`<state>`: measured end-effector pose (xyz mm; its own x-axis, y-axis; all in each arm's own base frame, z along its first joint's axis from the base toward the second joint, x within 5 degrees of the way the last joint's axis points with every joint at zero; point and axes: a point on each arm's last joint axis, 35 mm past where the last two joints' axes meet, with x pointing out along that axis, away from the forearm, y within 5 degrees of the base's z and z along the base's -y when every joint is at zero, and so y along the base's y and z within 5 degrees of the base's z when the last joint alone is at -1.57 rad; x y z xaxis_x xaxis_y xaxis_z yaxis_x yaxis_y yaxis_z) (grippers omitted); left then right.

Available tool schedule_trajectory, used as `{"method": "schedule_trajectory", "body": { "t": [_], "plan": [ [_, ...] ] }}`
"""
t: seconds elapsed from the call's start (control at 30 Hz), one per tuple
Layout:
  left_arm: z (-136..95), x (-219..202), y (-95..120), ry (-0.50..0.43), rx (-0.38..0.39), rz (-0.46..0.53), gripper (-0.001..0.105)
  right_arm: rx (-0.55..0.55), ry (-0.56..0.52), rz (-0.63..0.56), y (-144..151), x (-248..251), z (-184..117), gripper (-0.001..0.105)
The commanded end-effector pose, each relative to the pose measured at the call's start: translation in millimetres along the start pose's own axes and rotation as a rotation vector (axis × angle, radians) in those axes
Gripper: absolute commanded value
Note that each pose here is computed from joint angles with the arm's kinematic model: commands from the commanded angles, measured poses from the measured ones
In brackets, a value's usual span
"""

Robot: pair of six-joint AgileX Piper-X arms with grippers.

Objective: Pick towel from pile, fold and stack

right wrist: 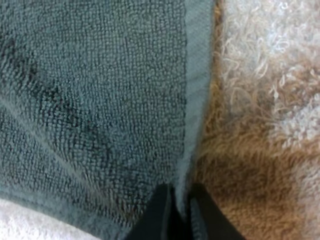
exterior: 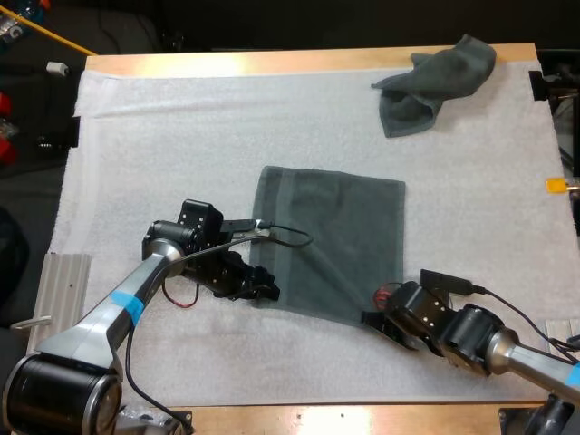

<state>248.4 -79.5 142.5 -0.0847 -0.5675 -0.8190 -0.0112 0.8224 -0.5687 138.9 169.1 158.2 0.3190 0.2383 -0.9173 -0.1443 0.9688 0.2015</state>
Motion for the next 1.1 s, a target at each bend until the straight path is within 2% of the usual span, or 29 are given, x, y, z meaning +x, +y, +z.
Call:
{"method": "schedule_trajectory", "body": {
  "t": [0.0, 0.17, 0.3, 0.4, 0.47, 0.5, 0.57, 0.6, 0.7, 0.8, 1.0, 1.07],
  "plan": [
    [0, 2, 1, 0.008, -0.017, 0.017, 0.058, -0.001, -0.002, -0.016, -1, -2, -1, 0.000],
    [-1, 12, 8, 0.065, -0.062, 0.028, 0.058, 0.012, -0.002, -0.016, -1, -2, -1, 0.000],
    [-1, 14, 7, 0.089, -0.055, -0.038, 0.056, 0.012, -0.002, -0.016, -1, -2, -1, 0.000],
    [-1, 14, 7, 0.091, -0.053, -0.051, 0.042, 0.012, -0.002, -0.016, -1, -2, -1, 0.000],
    [-1, 14, 7, 0.091, -0.053, -0.048, 0.027, 0.012, -0.002, -0.016, -1, -2, -1, 0.000],
    [-1, 14, 7, 0.090, -0.053, -0.045, 0.023, 0.013, -0.002, -0.016, -1, -2, -1, 0.000],
    [-2, 14, 8, 0.095, -0.041, -0.035, 0.005, 0.013, 0.002, -0.012, -1, -2, -1, 0.000],
    [-3, 14, 8, 0.101, -0.035, -0.034, 0.001, 0.013, 0.003, -0.010, -1, -2, -1, 0.000],
    [-7, 9, 5, 0.113, -0.005, -0.033, 0.000, 0.009, 0.012, -0.001, 0, -2, -1, 0.000],
    [-15, -4, -2, 0.104, 0.043, -0.037, 0.000, -0.080, 0.042, 0.053, 2, -7, -1, 0.000],
    [-42, -42, -27, 0.052, 0.142, -0.047, 0.000, -0.104, 0.020, 0.025, 0, -40, 4, 0.000],
    [-56, -53, -39, 0.037, 0.201, -0.008, 0.000, -0.115, 0.016, 0.048, 0, -56, 5, 0.000]
  ]
}}
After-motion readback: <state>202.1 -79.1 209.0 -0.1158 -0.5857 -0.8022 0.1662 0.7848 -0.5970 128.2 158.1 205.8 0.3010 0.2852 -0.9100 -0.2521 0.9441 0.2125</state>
